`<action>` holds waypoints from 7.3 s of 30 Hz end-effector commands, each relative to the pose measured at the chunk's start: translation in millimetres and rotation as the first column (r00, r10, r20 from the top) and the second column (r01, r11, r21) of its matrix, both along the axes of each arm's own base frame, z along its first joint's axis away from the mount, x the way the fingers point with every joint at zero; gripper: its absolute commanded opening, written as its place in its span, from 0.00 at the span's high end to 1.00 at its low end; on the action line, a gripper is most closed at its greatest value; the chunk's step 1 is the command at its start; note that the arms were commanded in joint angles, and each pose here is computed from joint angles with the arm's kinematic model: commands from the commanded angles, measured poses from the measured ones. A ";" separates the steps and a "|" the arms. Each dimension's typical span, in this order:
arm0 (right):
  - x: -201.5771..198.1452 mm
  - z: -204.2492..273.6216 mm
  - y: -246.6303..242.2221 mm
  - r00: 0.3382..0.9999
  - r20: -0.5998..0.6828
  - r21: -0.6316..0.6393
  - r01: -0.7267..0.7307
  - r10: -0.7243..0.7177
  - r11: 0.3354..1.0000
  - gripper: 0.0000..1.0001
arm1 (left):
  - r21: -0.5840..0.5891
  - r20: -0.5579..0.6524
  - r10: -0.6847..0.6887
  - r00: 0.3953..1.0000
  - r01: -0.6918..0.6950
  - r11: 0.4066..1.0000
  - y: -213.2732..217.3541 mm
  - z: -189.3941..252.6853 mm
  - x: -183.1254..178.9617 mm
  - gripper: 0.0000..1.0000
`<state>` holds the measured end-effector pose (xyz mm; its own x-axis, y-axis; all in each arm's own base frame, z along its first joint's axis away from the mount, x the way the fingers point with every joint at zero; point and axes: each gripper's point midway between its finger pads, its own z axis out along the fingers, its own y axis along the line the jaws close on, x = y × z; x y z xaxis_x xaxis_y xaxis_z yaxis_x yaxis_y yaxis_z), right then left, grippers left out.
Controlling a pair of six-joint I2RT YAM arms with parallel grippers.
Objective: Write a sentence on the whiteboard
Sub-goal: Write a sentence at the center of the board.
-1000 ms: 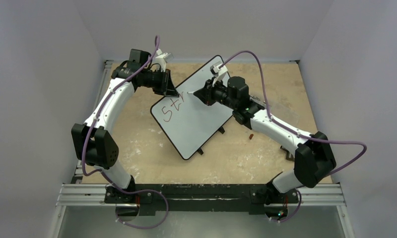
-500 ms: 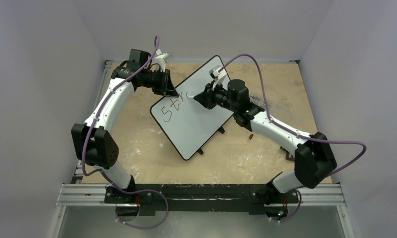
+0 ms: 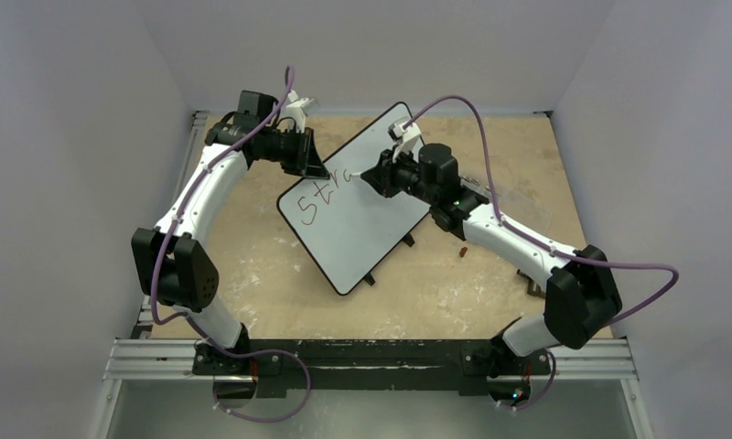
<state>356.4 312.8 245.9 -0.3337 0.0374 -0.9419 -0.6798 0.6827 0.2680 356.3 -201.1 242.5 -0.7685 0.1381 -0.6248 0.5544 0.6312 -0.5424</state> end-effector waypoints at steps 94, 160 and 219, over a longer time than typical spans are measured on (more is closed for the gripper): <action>-2.4 5.2 -19.3 1.000 0.028 0.047 -0.006 0.005 0.999 1.00 | -0.051 0.199 -0.040 0.979 0.052 0.997 -6.2 49.2 3.8 1.00; -0.4 65.2 -44.6 0.991 0.056 0.103 0.114 -0.121 0.988 1.00 | -0.047 0.206 -0.048 0.977 0.059 0.997 -7.5 50.5 1.0 1.00; 36.1 23.8 -36.7 0.997 -0.023 0.038 0.080 -0.079 0.996 1.00 | 0.029 0.261 -0.066 0.963 0.060 0.998 -4.5 43.0 0.1 1.00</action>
